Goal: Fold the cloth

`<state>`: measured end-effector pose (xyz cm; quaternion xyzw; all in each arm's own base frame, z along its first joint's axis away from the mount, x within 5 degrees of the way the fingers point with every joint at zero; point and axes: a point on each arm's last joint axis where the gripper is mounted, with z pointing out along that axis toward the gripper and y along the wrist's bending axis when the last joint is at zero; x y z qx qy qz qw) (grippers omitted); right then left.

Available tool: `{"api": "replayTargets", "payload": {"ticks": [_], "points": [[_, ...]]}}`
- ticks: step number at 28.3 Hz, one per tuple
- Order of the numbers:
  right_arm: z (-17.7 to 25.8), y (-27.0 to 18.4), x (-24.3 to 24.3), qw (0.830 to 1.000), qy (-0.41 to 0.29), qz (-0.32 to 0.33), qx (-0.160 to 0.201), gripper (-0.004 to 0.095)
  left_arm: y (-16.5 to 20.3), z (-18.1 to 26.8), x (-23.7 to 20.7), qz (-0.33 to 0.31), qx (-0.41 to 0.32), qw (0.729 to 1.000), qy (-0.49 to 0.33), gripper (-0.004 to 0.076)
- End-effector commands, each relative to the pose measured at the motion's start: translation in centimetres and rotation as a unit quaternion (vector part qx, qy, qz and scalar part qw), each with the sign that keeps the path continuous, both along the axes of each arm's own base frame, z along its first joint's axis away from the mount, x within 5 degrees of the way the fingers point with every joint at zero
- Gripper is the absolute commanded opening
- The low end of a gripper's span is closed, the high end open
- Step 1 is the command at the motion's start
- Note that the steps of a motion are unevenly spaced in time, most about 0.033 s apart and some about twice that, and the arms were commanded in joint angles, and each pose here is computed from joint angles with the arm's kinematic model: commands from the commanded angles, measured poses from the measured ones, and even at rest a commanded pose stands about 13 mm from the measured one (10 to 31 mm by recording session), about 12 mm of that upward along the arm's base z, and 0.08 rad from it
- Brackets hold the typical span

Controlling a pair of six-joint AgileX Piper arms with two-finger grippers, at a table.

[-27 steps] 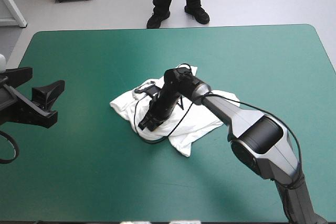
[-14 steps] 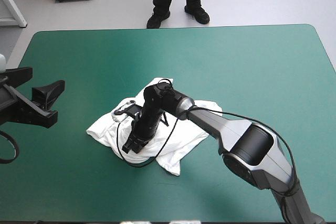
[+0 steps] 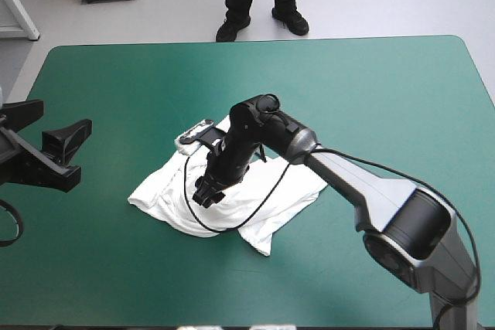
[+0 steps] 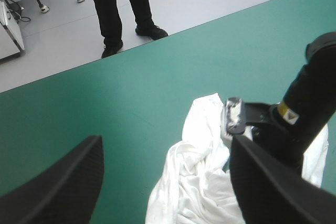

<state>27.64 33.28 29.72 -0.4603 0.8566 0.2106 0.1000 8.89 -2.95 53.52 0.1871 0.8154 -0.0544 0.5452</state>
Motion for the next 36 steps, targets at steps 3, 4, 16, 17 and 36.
{"api": "replayTargets", "payload": {"ticks": [3,4,16,17,36], "points": [[10.7,-6.9,-1.8,0.976,-0.2,-0.081,-0.028,0.0631,1.1,0.6,-2.6,0.015,0.004,1.0,-0.022,0.0491],[12.3,-8.4,-2.3,0.966,-0.234,-0.104,-0.034,0.0631,1.2,0.4,-2.5,0.019,0.008,1.0,-0.02,0.0491],[18.8,-18.6,-4.4,0.917,-0.302,-0.259,0.002,0.0617,-0.2,-7.3,7.4,0.077,0.125,0.977,0.156,0.0489],[18.4,-19.5,-4.4,0.915,-0.3,-0.27,-0.009,0.0617,-0.3,-7.9,8.0,0.079,0.134,0.973,0.17,0.0489],[8.6,-26.2,-9.1,0.924,-0.164,-0.331,-0.098,0.0617,-0.6,-22.8,19.5,0.074,0.143,0.908,0.385,0.049]]}}
